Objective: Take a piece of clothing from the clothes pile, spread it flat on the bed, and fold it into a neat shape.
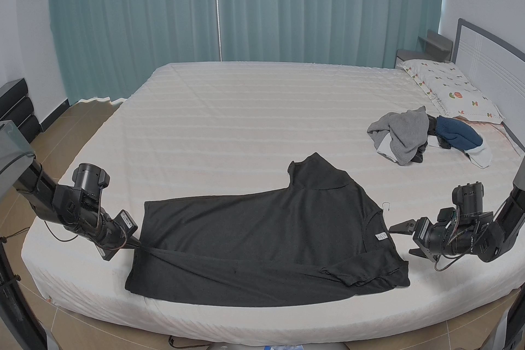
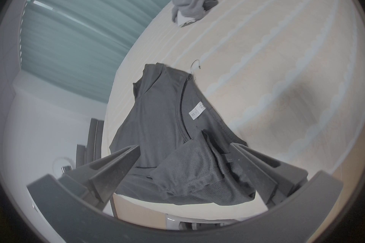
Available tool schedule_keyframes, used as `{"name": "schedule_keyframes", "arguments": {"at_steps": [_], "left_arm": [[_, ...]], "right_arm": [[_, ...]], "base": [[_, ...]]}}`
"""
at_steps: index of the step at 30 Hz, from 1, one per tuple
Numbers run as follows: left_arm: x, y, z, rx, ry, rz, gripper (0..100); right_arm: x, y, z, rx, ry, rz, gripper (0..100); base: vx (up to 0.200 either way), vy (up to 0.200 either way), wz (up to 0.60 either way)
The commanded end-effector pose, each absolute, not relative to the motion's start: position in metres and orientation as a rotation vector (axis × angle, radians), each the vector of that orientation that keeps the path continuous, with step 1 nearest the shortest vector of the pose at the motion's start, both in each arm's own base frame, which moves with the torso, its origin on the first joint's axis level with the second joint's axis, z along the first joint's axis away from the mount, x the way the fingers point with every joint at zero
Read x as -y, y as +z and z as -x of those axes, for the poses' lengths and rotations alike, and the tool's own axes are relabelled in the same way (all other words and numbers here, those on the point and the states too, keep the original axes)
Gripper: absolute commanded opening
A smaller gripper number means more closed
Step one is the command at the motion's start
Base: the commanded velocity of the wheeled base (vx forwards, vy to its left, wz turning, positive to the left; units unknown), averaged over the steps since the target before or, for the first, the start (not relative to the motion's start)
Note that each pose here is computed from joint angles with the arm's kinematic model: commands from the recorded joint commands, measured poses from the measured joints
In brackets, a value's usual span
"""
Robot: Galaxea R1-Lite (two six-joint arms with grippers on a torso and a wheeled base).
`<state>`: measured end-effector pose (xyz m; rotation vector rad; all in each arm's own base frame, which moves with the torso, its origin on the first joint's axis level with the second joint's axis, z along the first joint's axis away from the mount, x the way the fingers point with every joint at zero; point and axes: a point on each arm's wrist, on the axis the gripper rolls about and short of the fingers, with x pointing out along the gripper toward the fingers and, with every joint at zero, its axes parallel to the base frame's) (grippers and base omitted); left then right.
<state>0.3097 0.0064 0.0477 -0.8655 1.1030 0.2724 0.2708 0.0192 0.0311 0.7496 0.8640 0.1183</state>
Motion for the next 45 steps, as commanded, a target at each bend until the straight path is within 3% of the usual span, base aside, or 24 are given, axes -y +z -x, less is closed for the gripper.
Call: {"name": "schedule_keyframes", "arguments": {"at_steps": [1,22,23,35,45], "left_arm": [[-0.007,0.048,-0.309,-1.105,0.27,0.868,0],[-0.005,0.046,-0.309,-1.114,0.265,0.869,0],[-0.005,0.046,-0.309,-1.114,0.265,0.869,0],[-0.005,0.047,-0.309,-1.113,0.265,0.869,0],[-0.006,0.052,-0.307,-1.104,0.256,0.857,0]], "right_arm": [[-0.018,0.016,-0.278,-0.906,0.18,-0.708,100],[-0.03,-0.022,-0.311,-0.977,0.315,-0.67,100],[-0.03,-0.022,-0.313,-0.971,0.318,-0.67,0],[-0.026,-0.017,-0.312,-0.955,0.307,-0.666,0],[-0.013,0.027,-0.284,-0.858,0.304,-0.685,0]], "base": [[0.0,0.0,0.0],[0.0,0.0,0.0],[0.0,0.0,0.0],[0.0,0.0,0.0],[0.0,0.0,0.0]]}}
